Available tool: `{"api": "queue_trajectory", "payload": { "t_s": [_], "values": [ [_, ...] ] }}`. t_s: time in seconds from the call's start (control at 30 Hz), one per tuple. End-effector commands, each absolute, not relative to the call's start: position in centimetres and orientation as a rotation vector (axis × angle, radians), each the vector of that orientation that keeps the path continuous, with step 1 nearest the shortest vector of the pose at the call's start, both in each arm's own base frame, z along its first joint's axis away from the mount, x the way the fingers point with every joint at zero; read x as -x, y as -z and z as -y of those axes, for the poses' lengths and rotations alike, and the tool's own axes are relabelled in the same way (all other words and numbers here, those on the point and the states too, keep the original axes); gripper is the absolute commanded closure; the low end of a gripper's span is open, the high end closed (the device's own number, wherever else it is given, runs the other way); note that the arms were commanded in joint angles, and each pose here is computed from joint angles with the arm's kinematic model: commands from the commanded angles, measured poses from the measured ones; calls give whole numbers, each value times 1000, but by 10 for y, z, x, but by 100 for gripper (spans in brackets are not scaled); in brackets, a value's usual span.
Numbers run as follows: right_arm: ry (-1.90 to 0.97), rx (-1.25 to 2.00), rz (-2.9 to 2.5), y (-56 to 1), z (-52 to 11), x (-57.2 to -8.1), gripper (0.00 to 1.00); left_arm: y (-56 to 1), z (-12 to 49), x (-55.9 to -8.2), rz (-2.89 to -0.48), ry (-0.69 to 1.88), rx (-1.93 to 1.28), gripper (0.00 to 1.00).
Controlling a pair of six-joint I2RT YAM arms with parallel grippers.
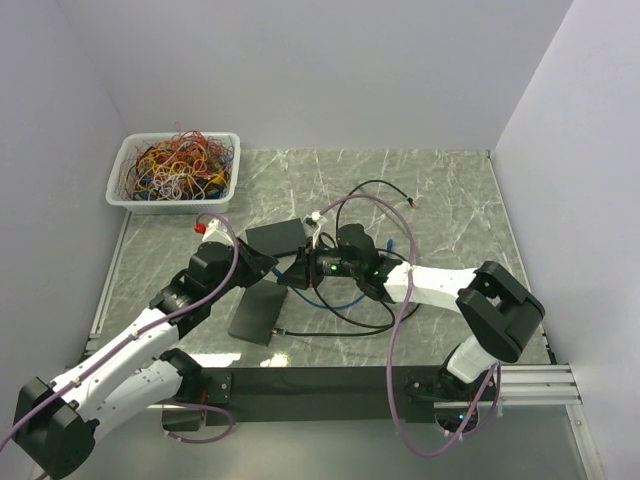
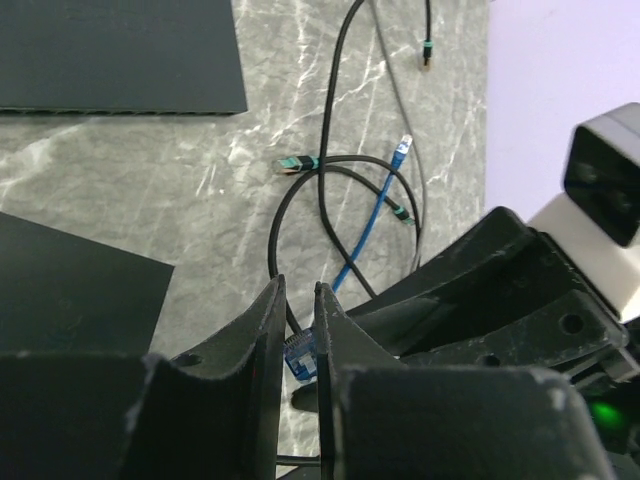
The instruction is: Insert the plug into the switch port
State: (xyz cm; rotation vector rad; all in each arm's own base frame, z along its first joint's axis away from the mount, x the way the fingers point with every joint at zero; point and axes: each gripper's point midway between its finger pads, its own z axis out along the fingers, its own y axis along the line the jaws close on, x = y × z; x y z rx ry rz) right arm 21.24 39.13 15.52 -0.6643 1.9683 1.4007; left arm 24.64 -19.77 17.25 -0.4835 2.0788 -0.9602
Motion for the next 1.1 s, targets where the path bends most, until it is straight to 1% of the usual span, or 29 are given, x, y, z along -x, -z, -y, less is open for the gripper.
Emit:
{"api": "queue_trajectory", "payload": {
  "t_s": [0.0,0.13,0.17,0.2,0.27,0.3,0.37,0.4,0.43,0.5,0.53,0.6,0.63,0.67,0.73,0.77,0.83,0.87,0.93,0.97,1.07],
  "values": [
    [-1476,705,-1848,-185,-406,-213,64,-202,203,-252,-1989,1036,471,99],
    [-1484,713,-1854,-182,-406,-211,64,-202,204,-252,-1980,1048,472,99],
    [-1487,713,-1852,-183,-406,-211,66,-202,204,-252,-1980,1049,471,100],
    [-1484,710,-1856,-182,-406,-211,74,-201,205,-252,-1983,1051,469,99],
    [-1480,709,-1858,-181,-405,-211,82,-200,206,-252,-1985,1050,467,99],
    [-1477,705,-1855,-182,-404,-211,91,-200,206,-253,-1987,1053,465,99],
    [-1477,705,-1855,-181,-404,-210,100,-199,207,-253,-1993,1051,458,98],
    [-1477,704,-1850,-182,-403,-211,100,-199,208,-253,-1994,1051,456,96],
    [-1479,705,-1847,-183,-401,-210,100,-197,208,-252,-2000,1050,444,87],
    [-1481,709,-1832,-185,-399,-209,100,-197,208,-252,-1998,1044,435,76],
    [-1486,716,-1834,-183,-397,-208,100,-197,207,-253,-1997,1034,425,63],
    [-1499,719,-1823,-185,-393,-210,100,-198,204,-252,-1983,1020,417,53],
    [-1516,723,-1816,-185,-392,-210,100,-200,202,-252,-1971,1015,405,44],
    [-1578,742,-1788,-190,-390,-205,100,-199,200,-252,-1960,1007,402,42],
    [-1624,732,-1795,-186,-386,-209,100,-206,198,-250,-1920,1022,390,41],
    [-1697,763,-1765,-193,-387,-202,100,-208,199,-249,-1897,1041,381,40],
    [-1762,768,-1769,-188,-385,-202,100,-218,199,-249,-1845,1071,374,42],
    [-1826,760,-1724,-199,-385,-200,100,-218,198,-249,-1833,1076,377,42],
    [-1917,782,-1707,-197,-382,-193,100,-215,195,-246,-1814,1087,385,43],
    [-1974,782,-1651,-210,-382,-190,100,-213,194,-245,-1802,1096,392,44],
    [-2056,780,-1652,-204,-384,-187,100,-218,192,-243,-1755,1125,403,46]
  ]
}}
